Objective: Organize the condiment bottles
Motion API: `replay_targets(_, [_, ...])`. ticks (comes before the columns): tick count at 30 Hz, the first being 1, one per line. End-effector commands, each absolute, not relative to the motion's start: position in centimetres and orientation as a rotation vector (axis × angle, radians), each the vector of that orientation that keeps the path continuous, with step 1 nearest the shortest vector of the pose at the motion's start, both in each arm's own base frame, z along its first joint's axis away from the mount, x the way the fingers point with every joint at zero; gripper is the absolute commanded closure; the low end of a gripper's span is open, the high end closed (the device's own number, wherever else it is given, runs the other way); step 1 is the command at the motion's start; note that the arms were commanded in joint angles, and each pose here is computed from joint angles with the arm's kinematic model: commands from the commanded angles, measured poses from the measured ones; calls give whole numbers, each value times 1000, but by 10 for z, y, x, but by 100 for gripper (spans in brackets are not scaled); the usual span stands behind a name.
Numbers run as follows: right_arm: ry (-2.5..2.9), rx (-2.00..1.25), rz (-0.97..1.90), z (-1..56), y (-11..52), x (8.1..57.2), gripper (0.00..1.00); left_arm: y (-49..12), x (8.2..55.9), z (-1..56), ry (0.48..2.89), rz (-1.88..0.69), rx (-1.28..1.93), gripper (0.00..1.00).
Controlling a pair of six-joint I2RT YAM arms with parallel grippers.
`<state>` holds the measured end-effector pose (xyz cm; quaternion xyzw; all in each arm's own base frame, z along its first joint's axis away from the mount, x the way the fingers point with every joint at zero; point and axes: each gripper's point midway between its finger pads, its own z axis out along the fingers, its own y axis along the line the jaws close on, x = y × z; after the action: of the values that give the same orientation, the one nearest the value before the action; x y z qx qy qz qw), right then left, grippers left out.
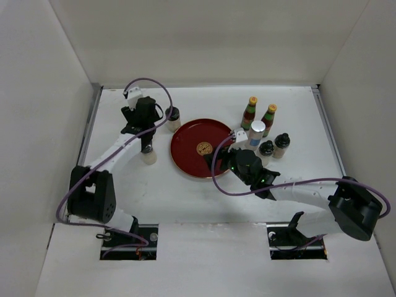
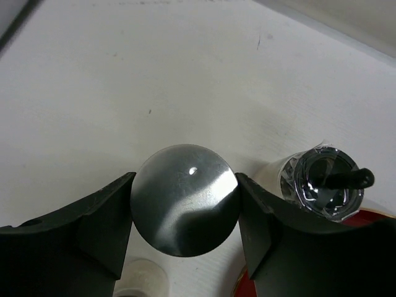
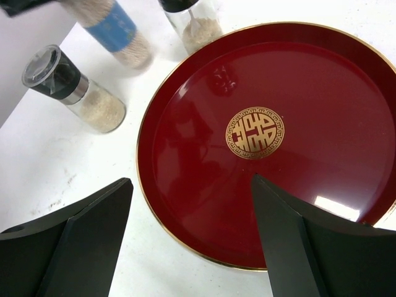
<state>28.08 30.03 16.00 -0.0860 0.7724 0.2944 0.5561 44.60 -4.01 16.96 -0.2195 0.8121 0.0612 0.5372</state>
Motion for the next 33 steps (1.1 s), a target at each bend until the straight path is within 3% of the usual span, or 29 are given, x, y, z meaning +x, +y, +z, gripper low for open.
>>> replay_targets(1, [1757,-174,759,178,305,284,16,-29,438,286,1573,48,-604,65])
replay_targets(6, [1749,-136,748,180,298,288,18,-43,413,332,1481,-45,-579,65])
replay_targets(10, [1744,-37,728,180,278,298,25,-83,392,338,1510,-143,-500,64])
replay_targets(14, [1749,92,695,175,250,312,51,-136,384,317,1595,-254,-402,63])
replay_targets(16, [1759,130,694,171,242,317,59,-155,387,304,1623,-293,-381,63])
replay_targets(25, [1778,170,689,164,231,323,57,-217,431,276,1670,-389,-280,61])
replay_targets(33, [1768,175,704,168,231,321,56,-243,465,229,1753,-321,-217,61])
